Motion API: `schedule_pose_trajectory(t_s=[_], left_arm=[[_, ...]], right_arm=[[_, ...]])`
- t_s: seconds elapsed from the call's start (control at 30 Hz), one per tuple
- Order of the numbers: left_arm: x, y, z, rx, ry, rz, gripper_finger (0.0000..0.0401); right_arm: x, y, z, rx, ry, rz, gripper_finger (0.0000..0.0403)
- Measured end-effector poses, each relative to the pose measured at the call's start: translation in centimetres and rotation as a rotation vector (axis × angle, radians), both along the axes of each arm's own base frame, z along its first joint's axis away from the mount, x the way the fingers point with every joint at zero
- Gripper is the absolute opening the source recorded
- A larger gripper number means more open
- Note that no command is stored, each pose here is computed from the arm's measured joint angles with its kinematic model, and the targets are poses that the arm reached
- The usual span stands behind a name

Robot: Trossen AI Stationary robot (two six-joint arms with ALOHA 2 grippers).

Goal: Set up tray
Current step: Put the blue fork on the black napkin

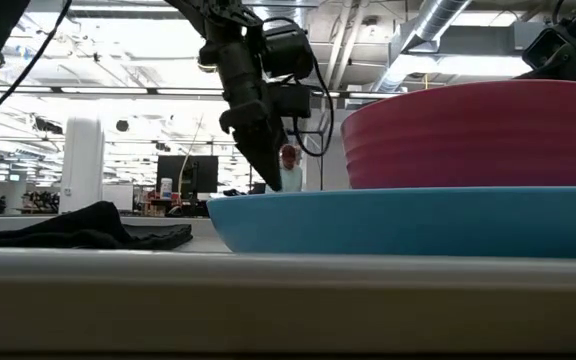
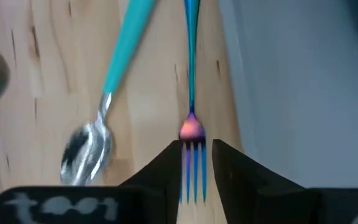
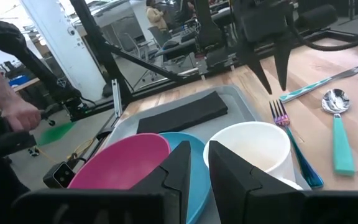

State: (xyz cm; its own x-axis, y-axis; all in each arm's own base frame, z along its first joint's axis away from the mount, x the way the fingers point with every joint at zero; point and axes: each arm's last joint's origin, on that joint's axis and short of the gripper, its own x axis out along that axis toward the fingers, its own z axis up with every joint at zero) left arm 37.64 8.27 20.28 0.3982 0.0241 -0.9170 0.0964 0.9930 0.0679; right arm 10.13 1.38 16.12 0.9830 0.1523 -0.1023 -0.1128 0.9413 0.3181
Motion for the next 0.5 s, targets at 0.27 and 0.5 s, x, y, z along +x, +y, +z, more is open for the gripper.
schedule_pose_trajectory(t_s=[0.27,0.5], left_arm=[[0.9,-0.6,-1.3,0.000,-0.007,-0.021,0.0080],[1.5,-0.9,-1.3,0.018,-0.051,-0.052,0.0080]], right_arm=[[0.0,0.0,0.0,0.000,0.000,0.000,0.0051],[0.0,0.0,0.0,0.000,0.001,0.000,0.0051]])
